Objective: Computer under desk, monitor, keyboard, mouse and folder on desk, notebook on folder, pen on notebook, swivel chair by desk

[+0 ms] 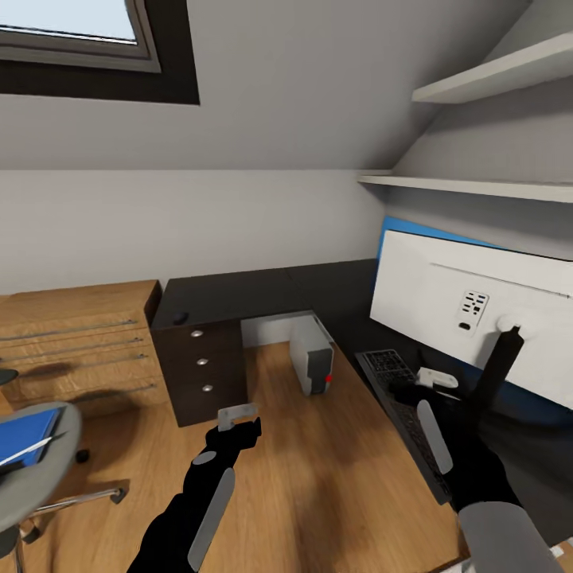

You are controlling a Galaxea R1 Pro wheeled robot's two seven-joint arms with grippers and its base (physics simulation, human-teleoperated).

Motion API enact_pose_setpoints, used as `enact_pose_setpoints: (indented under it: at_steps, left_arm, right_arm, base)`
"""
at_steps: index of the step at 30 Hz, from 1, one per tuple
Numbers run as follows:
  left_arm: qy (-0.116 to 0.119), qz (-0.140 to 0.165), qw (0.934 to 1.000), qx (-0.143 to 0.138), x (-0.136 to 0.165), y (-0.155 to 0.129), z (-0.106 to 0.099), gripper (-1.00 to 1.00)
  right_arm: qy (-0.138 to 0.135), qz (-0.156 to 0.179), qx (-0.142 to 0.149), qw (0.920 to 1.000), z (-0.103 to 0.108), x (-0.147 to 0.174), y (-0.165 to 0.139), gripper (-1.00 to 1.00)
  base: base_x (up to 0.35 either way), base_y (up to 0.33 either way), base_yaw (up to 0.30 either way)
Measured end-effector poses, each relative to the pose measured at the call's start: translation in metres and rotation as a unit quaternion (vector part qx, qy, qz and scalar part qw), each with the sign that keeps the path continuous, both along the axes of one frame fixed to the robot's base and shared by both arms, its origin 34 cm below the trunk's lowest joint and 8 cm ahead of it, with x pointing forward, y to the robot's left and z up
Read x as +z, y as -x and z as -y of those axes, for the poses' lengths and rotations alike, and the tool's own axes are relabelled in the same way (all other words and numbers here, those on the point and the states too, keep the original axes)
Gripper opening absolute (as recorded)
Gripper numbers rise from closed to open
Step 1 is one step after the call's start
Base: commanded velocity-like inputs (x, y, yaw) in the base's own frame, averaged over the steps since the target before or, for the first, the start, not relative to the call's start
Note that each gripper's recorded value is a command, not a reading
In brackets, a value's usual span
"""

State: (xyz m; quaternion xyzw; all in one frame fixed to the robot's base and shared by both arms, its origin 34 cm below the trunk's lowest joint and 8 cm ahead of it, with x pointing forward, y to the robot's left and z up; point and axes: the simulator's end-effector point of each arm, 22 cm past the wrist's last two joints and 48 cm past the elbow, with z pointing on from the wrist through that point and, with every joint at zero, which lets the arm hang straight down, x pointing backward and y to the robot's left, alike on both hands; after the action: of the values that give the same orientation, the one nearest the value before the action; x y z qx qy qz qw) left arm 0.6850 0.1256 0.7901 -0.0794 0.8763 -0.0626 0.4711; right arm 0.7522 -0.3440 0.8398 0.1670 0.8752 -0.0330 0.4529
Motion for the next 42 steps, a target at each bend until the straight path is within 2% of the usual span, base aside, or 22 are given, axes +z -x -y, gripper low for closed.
enact_pose_setpoints:
  at_steps: [3, 7, 21, 33, 37, 39, 40, 42]
  left_arm:
    - [0.000, 0.000, 1.0000, 0.000, 0.000, 0.000, 0.000, 1.00]
    - [0.000, 0.000, 1.0000, 0.000, 0.000, 0.000, 0.000, 1.00]
    - [0.000, 0.000, 1.0000, 0.000, 0.000, 0.000, 0.000, 1.00]
    - [0.004, 0.000, 1.0000, 0.000, 0.000, 0.000, 0.001, 1.00]
    - [0.022, 0.009, 0.9997, 0.001, 0.011, -0.003, 0.004, 1.00]
    - [0.040, 0.017, 0.9991, 0.003, 0.021, -0.005, 0.007, 1.00]
    - [0.059, 0.022, 0.9980, 0.005, 0.029, -0.005, 0.010, 1.00]
    - [0.079, 0.026, 0.9965, 0.006, 0.035, -0.005, 0.013, 1.00]
  right_arm:
    - [-0.013, -0.001, 0.028, 0.9995, -0.003, -0.007, -0.002, 1.00]
    - [-0.014, 0.000, 0.037, 0.9992, 0.001, -0.008, -0.002, 1.00]
    - [-0.013, -0.003, 0.038, 0.9992, 0.006, -0.011, -0.001, 1.00]
    - [-0.016, -0.001, 0.041, 0.9990, 0.003, -0.011, -0.002, 1.00]
    - [-0.016, -0.001, 0.041, 0.9990, 0.004, -0.010, -0.002, 1.00]
    - [-0.015, -0.001, 0.041, 0.9990, 0.004, -0.010, -0.002, 1.00]
    - [-0.014, -0.001, 0.041, 0.9991, 0.005, -0.010, -0.002, 1.00]
    - [-0.014, -0.001, 0.041, 0.9991, 0.005, -0.010, -0.002, 1.00]
  base:
    - [0.000, 0.000, -0.293]
    - [0.000, 0.000, -0.293]
    - [0.000, 0.000, -0.287]
    - [0.000, 0.000, -0.014]
    - [0.000, 0.000, 0.000]
    - [0.000, 0.000, 0.000]
    - [0.000, 0.000, 0.000]
    - [0.000, 0.000, 0.000]
